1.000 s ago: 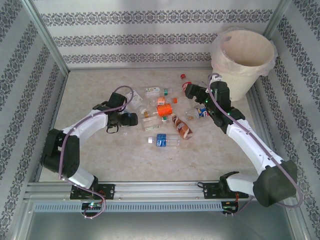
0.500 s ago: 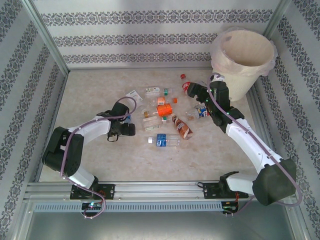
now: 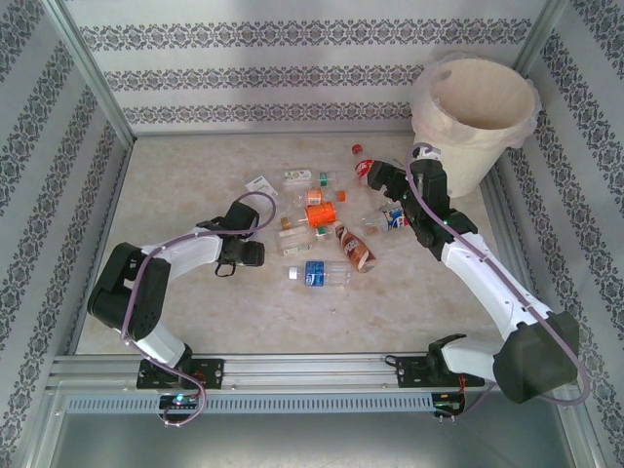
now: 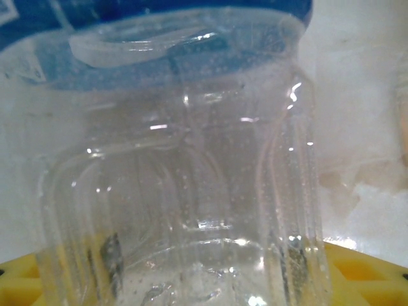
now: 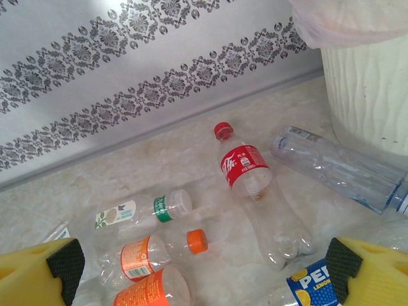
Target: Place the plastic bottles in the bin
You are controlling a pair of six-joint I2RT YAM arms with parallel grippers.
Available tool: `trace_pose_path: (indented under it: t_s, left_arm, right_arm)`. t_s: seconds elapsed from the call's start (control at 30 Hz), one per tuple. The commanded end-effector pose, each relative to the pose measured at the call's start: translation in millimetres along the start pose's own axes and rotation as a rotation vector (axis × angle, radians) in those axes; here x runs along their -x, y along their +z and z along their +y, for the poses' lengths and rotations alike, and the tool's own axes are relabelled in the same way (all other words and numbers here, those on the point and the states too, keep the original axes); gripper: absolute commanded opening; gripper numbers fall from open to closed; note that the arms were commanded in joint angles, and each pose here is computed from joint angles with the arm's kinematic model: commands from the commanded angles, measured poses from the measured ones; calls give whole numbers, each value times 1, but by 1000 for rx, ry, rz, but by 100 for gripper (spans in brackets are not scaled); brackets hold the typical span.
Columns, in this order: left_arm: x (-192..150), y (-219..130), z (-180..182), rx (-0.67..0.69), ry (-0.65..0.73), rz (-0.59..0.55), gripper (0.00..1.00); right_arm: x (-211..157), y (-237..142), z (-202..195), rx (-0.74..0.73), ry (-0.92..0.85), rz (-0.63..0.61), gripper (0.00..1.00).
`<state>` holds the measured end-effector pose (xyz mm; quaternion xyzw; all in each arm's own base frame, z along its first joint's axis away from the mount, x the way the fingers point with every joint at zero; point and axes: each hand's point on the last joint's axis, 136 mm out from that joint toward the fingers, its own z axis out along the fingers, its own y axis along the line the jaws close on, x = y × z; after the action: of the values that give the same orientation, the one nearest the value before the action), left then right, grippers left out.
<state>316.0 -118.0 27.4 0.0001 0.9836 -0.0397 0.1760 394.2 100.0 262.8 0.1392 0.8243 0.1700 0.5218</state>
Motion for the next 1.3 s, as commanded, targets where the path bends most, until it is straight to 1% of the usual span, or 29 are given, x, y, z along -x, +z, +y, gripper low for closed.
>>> trace_pose_path:
  t_s: [0.0, 0.13, 0.23, 0.33, 0.4, 0.5, 0.6, 0.7, 0.8, 0.9, 1.03, 1.2, 1.23, 1.27]
  left_arm:
    - [17, -16, -1, 5, 21, -100, 51]
    - [29, -37, -5, -35, 13, -184, 48]
    - [41, -59, -19, -117, 22, -253, 46]
    - [56, -88, -48, -287, 41, -324, 44]
    - [67, -112, -76, -458, 53, -380, 44]
    - [79, -139, -105, -649, 58, -436, 43]
    - [87, -162, -127, -801, 78, -476, 43]
    - [91, -179, -144, -908, 115, -489, 43]
    - [92, -194, -157, -998, 149, -488, 42]
    - [94, -206, -168, -1068, 173, -489, 42]
    - [91, -219, -183, -1139, 219, -479, 42]
    - [90, -224, -196, -1162, 255, -479, 43]
    - [90, -223, -197, -1162, 259, -476, 43]
    - [90, -223, -200, -1166, 265, -470, 43]
  right_arm:
    - [4, -1, -2, -12, 20, -19, 98]
    - [5, 0, 5, 30, 37, -20, 98]
    - [3, 2, 17, 92, 59, -4, 98]
    - [0, 5, 37, 189, 84, 43, 98]
    - [-4, 6, 58, 284, 92, 96, 98]
    - [-11, 5, 90, 413, 83, 179, 98]
    - [-19, 3, 120, 515, 80, 248, 98]
    - [-23, -2, 148, 629, 116, 314, 98]
    - [-25, -7, 172, 726, 139, 362, 98]
    - [-27, -10, 187, 767, 128, 377, 98]
    - [-37, -6, 197, 772, 107, 402, 98]
    - [-48, 6, 203, 755, 120, 432, 98]
    - [-49, 7, 203, 755, 122, 433, 97]
    - [-50, 8, 205, 762, 122, 435, 93]
